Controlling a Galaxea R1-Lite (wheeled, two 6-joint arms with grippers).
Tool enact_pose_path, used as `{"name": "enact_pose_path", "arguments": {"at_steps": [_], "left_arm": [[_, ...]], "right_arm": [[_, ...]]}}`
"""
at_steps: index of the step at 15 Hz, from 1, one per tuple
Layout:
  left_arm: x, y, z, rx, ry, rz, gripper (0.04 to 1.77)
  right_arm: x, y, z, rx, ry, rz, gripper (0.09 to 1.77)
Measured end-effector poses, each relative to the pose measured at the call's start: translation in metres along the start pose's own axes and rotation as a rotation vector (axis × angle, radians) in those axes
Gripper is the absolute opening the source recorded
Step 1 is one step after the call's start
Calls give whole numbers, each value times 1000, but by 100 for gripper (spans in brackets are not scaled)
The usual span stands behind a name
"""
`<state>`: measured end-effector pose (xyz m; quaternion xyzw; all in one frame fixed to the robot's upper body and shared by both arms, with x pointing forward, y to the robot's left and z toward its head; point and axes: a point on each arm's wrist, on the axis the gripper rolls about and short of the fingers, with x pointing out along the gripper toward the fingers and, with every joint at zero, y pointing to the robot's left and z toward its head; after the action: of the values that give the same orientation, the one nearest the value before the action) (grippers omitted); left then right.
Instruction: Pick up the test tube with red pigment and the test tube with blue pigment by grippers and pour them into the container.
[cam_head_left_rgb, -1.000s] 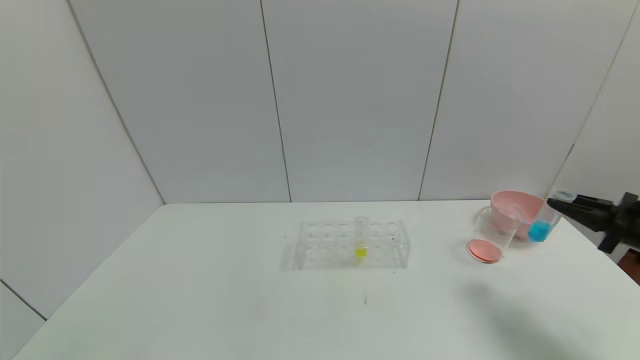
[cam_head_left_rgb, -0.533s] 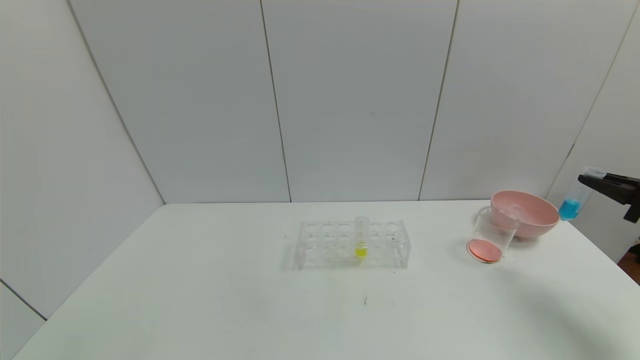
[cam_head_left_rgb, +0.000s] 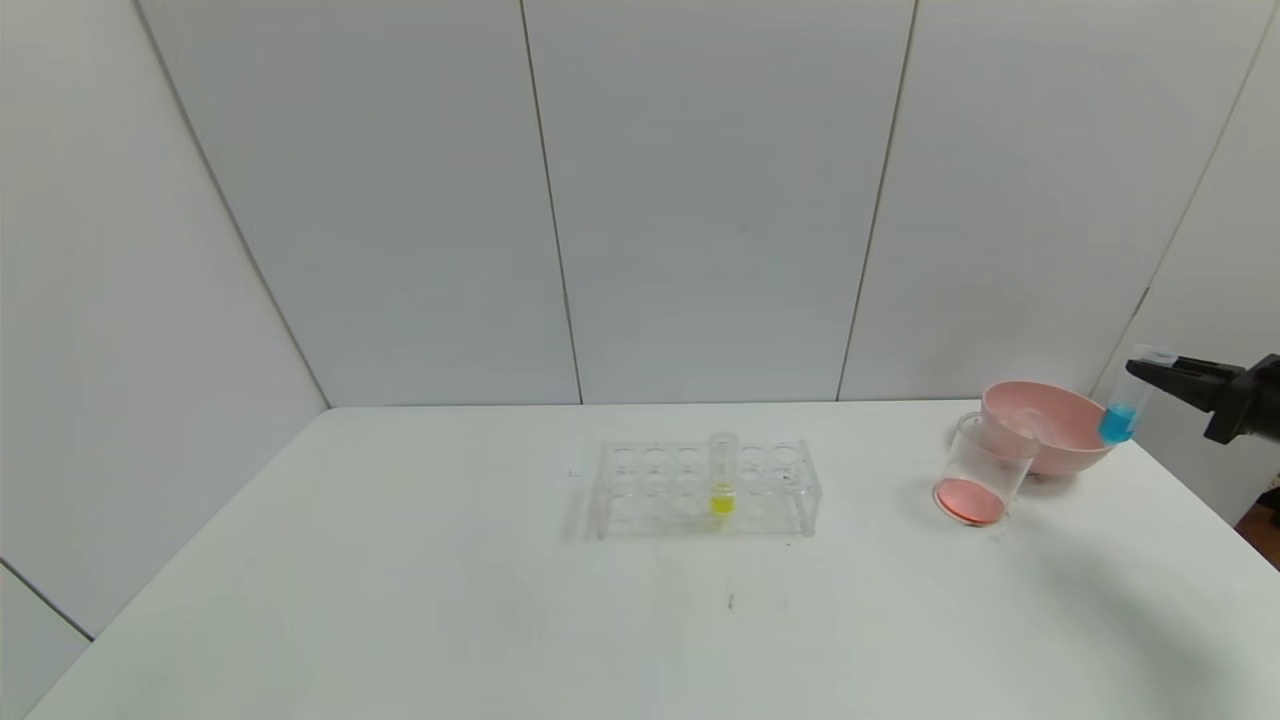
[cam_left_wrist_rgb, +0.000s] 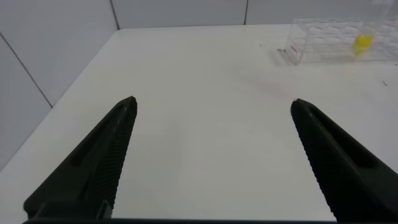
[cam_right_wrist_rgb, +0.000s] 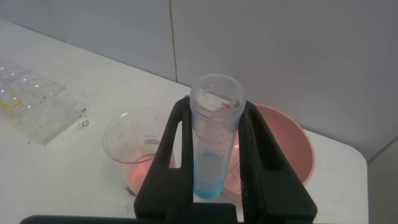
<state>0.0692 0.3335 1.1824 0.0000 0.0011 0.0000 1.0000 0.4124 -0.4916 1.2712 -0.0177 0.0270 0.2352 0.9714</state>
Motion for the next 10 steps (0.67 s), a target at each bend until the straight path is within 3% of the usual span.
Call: {"name": "enact_pose_path", "arguments": {"at_steps": [6,10], "left_arm": [[0,0,0,0,0,0,176],[0,0,0,0,0,0,176]], "right_arm": [[23,-7,19,-17,141,141,48],[39,-3,36,-97,207,217,48]]}}
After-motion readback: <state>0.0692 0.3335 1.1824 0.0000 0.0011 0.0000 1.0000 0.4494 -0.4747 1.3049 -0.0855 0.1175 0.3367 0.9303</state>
